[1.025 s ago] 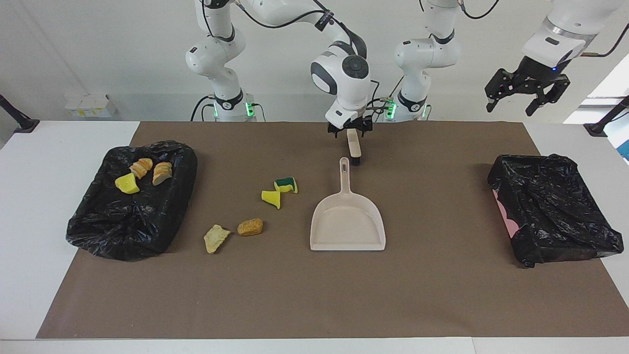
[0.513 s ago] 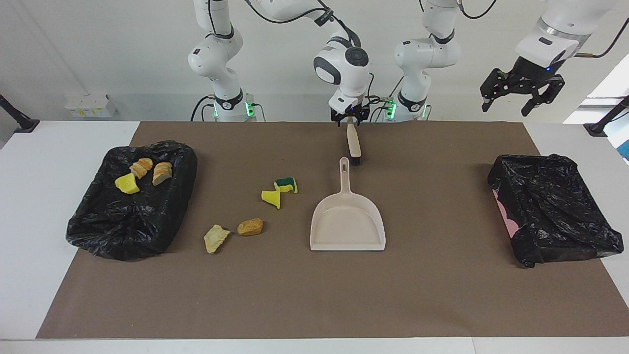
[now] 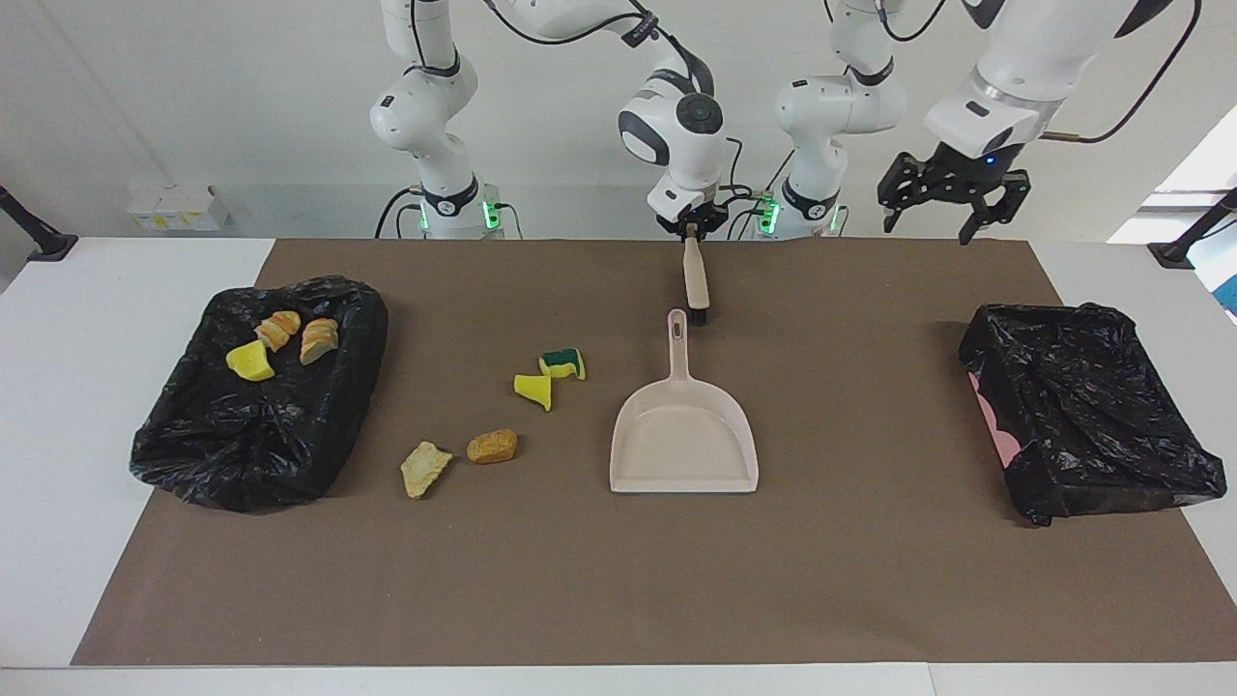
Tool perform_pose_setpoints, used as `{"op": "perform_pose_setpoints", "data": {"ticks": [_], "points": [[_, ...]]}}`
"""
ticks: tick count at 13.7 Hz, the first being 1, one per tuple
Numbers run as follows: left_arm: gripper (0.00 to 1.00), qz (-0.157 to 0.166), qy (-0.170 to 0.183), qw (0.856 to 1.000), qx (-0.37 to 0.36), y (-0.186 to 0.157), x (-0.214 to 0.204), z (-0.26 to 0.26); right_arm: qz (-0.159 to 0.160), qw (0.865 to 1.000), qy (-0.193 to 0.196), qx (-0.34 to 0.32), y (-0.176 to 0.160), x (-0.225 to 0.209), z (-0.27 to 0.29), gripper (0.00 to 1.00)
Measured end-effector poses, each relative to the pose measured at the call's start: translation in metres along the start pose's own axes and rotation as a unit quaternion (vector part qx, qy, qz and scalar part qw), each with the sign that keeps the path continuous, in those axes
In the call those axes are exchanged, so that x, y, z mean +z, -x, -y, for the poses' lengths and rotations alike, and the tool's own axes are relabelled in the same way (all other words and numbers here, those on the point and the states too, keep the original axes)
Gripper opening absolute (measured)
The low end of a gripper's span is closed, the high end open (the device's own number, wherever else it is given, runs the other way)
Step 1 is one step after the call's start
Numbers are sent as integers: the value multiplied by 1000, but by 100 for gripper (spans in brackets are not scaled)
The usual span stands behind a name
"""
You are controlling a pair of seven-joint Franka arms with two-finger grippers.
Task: Sweep and dump trash in bin
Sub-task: 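Grasp the dustpan handle with the left gripper while the right gripper grasps the brush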
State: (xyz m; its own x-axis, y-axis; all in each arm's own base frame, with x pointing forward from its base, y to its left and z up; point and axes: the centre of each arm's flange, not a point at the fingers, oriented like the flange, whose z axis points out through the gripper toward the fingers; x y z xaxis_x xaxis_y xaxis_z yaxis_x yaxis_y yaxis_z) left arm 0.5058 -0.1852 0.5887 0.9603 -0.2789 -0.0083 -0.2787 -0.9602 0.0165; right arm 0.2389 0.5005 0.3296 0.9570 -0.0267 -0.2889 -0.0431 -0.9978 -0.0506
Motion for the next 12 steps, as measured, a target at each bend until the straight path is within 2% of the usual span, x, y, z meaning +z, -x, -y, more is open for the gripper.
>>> {"op": "perform_pose_setpoints", "data": {"ticks": [2, 5, 9, 12], "points": [[100, -10, -1, 1000, -12, -2, 29, -34, 11, 1000, 10, 3, -1, -10, -5, 25], [100, -14, -2, 1000, -24, 2, 63, -68, 29, 999, 16, 27, -18, -39, -26, 25], [100, -32, 7, 999, -34, 6, 114, -104, 53, 995, 37, 71, -62, -88, -88, 25], [100, -30, 33, 997, -57, 1, 160, -143, 44, 994, 56, 78, -100, -118, -142, 25]]}}
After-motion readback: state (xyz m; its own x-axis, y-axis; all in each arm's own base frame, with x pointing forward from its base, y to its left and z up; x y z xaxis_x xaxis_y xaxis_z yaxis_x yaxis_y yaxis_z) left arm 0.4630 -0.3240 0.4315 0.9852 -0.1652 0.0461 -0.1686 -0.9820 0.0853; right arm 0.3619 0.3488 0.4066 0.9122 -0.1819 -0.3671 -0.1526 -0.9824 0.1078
